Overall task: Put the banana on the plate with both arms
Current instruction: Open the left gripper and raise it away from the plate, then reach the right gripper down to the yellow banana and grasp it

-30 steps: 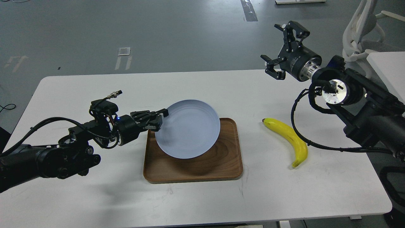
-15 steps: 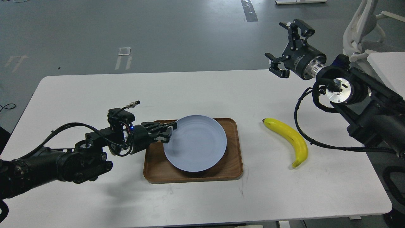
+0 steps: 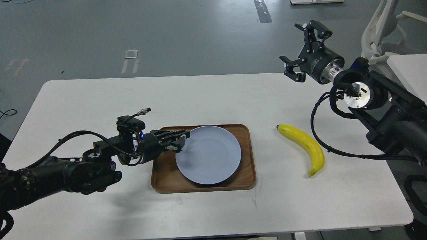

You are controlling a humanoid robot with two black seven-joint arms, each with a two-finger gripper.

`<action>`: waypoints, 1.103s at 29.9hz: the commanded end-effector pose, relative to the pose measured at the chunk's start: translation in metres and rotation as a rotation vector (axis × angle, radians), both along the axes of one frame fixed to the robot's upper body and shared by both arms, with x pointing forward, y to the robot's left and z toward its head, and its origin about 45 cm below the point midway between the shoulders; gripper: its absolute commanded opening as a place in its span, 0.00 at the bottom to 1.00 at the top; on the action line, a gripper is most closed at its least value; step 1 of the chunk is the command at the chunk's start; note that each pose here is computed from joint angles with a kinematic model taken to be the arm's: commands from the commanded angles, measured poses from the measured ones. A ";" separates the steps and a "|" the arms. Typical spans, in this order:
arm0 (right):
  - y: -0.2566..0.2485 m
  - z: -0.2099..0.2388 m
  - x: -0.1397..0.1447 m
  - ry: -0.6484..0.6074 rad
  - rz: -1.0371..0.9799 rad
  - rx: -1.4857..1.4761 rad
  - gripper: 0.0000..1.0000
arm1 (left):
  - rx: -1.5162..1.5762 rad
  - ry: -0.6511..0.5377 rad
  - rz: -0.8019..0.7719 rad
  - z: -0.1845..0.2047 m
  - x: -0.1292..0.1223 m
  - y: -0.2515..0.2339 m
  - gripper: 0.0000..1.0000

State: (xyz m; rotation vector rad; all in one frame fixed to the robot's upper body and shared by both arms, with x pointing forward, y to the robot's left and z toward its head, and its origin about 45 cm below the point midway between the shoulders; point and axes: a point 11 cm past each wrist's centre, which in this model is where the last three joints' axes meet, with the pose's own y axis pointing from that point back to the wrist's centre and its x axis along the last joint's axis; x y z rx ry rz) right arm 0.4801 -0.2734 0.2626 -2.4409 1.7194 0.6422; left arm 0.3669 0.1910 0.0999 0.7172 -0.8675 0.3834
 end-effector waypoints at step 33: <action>-0.048 -0.111 -0.100 -0.326 0.859 -1.456 0.94 | -1.223 0.421 0.596 0.178 0.120 0.043 0.98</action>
